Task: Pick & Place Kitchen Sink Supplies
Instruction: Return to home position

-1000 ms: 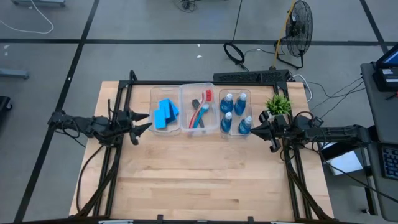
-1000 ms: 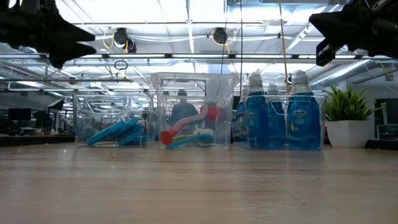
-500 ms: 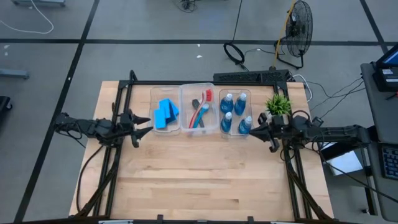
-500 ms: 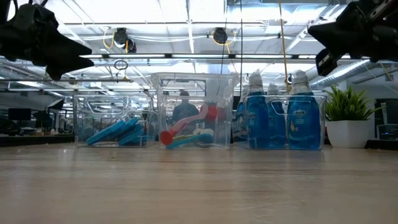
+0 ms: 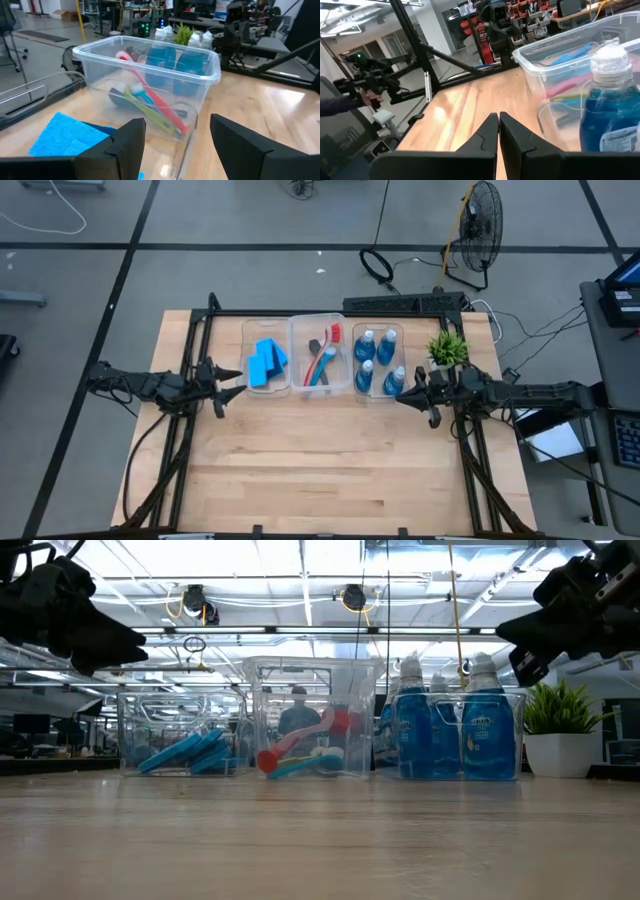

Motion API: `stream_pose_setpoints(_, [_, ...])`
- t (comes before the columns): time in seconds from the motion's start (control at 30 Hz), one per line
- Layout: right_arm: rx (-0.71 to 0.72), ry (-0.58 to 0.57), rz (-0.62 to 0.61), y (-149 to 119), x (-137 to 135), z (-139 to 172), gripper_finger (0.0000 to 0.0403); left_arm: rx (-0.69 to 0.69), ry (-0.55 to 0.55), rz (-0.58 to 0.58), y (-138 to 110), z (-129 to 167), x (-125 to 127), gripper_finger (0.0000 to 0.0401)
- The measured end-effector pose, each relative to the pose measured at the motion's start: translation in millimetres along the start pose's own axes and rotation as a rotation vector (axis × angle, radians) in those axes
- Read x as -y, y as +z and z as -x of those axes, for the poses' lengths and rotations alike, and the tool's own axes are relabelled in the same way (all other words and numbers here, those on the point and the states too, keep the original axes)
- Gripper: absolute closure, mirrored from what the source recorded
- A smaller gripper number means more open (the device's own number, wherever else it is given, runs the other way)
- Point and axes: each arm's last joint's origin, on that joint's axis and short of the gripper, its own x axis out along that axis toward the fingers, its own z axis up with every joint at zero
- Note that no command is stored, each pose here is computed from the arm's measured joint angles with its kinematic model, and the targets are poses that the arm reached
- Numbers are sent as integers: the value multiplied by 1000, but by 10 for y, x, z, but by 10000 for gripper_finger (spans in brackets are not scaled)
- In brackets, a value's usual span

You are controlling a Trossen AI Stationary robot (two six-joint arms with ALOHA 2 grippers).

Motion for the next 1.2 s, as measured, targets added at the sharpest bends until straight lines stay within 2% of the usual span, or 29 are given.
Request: stream_pose_setpoints(1.2, [5,2,-1,5,-2,0,399,4,16,26,3,0,-4,173])
